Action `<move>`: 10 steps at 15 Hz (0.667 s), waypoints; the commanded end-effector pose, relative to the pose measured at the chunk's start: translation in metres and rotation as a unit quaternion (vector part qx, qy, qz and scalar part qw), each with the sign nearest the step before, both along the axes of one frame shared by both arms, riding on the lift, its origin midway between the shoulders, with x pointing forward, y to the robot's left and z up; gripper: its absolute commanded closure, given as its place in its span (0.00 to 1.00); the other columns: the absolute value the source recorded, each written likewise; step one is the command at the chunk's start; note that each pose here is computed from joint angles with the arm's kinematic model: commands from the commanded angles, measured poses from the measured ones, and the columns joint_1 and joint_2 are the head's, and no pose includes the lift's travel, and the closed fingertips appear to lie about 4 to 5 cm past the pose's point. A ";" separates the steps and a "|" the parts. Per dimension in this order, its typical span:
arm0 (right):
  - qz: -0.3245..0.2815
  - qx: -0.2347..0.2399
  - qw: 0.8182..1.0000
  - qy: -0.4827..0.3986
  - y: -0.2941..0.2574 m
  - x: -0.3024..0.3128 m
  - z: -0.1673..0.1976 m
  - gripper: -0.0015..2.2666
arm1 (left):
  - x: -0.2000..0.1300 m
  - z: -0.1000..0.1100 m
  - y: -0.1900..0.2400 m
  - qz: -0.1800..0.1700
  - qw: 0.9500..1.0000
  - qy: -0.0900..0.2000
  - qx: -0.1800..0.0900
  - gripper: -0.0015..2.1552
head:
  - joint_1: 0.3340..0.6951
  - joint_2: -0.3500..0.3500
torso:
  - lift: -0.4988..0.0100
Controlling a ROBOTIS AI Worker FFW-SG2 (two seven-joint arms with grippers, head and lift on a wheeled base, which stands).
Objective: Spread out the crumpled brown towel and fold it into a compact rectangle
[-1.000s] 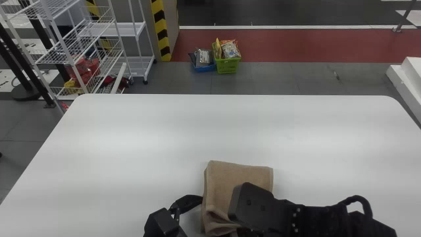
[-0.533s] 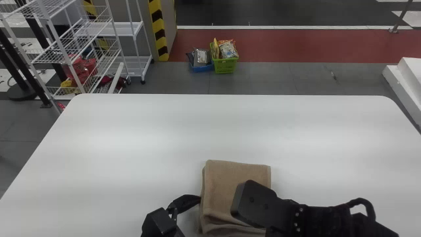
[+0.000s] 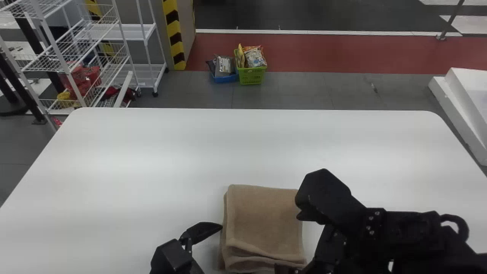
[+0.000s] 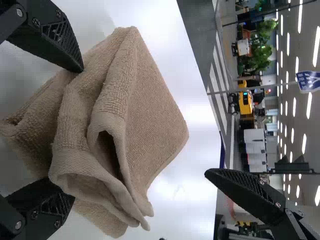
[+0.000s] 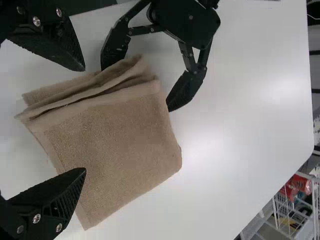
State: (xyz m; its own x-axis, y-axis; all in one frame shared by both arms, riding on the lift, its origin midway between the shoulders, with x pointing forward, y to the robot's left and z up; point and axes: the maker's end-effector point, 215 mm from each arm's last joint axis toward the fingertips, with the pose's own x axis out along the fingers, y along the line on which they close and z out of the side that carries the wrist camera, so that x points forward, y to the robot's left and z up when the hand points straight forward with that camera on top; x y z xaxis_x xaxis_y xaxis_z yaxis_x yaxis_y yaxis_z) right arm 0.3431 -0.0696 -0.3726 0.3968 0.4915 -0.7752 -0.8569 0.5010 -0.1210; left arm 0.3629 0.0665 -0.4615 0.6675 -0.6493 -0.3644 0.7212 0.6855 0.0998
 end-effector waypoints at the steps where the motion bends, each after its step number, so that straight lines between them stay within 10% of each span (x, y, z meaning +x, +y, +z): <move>1: -0.018 0.021 0.999 0.015 -0.009 0.004 -0.001 0.05 | 0.004 0.005 0.010 0.010 1.000 -0.005 0.000 0.05 | 1.00 0.49 | 0.73; 10: -0.046 0.069 0.995 0.055 -0.013 0.009 -0.010 0.06 | 0.009 0.015 0.056 0.038 0.999 -0.011 0.009 0.05 | 1.00 0.56 | 0.73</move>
